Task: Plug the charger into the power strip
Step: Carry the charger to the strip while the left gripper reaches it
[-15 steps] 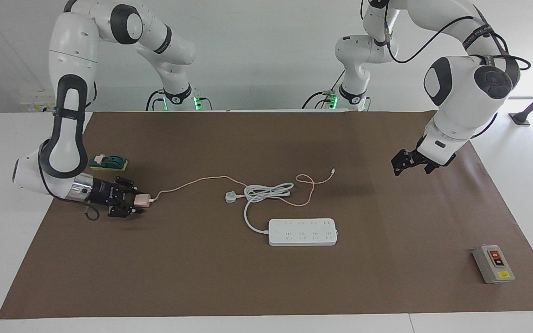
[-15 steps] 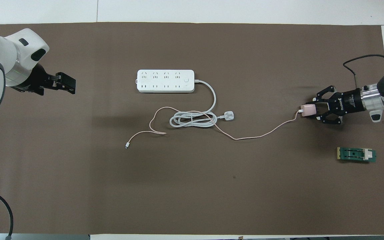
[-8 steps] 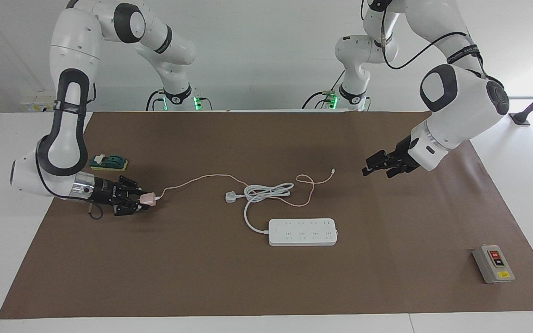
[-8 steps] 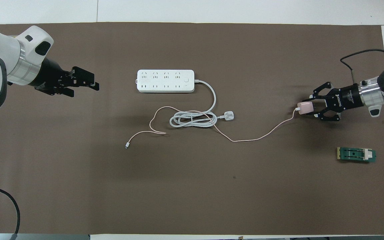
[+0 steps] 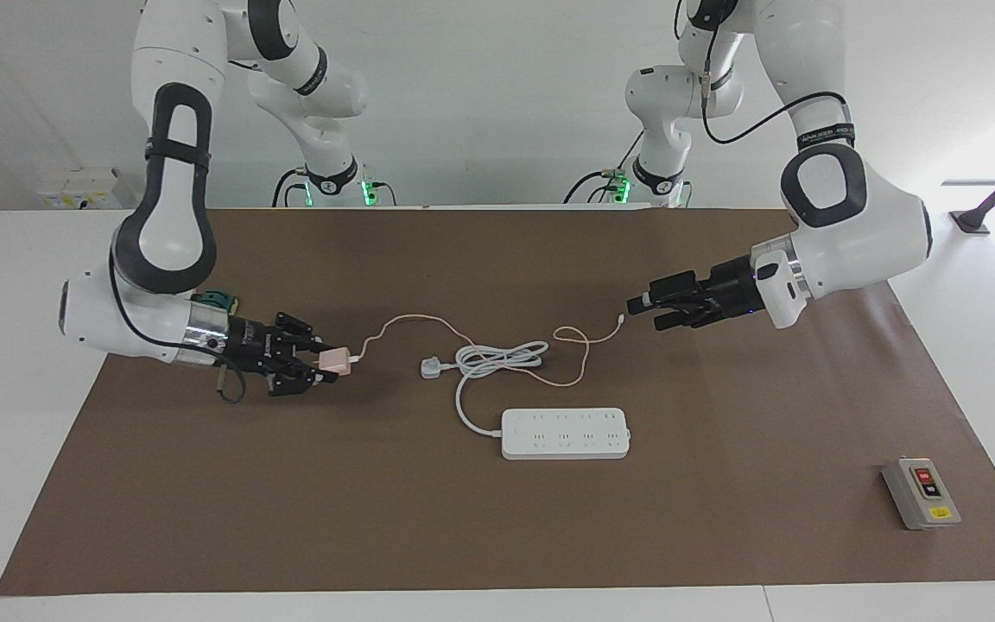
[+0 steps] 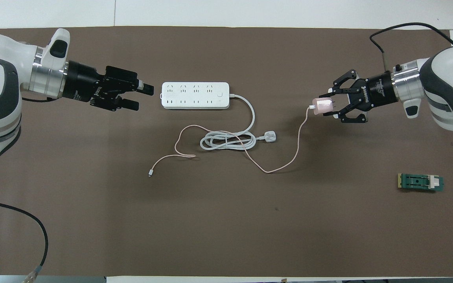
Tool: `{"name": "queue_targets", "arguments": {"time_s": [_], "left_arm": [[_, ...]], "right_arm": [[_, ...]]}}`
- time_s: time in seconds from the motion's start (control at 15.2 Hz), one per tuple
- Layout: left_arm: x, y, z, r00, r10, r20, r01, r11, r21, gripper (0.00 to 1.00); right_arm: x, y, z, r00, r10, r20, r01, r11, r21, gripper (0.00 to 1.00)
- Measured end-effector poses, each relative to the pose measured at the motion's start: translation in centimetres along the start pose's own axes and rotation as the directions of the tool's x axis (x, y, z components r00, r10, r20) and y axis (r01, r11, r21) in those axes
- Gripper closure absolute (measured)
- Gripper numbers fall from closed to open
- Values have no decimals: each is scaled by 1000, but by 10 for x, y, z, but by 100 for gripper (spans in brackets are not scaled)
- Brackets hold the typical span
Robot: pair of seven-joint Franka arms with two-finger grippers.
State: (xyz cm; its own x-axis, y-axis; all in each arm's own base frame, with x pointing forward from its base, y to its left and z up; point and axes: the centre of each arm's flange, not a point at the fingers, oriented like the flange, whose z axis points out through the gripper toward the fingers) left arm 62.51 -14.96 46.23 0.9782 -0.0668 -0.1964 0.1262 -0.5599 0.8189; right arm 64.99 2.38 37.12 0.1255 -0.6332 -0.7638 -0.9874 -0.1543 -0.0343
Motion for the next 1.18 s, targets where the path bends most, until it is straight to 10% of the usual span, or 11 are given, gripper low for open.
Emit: {"name": "queue_targets", "arguments": {"time_s": [0.66, 1.18], "left_arm": [[35, -53, 44, 994, 108, 9, -94, 899, -429, 0], [49, -86, 76, 994, 84, -70, -109, 849, -518, 0]], "right_arm": [[-145, -36, 91, 995, 80, -56, -75, 993, 87, 52], [-221, -31, 158, 993, 101, -68, -90, 986, 142, 52]]}}
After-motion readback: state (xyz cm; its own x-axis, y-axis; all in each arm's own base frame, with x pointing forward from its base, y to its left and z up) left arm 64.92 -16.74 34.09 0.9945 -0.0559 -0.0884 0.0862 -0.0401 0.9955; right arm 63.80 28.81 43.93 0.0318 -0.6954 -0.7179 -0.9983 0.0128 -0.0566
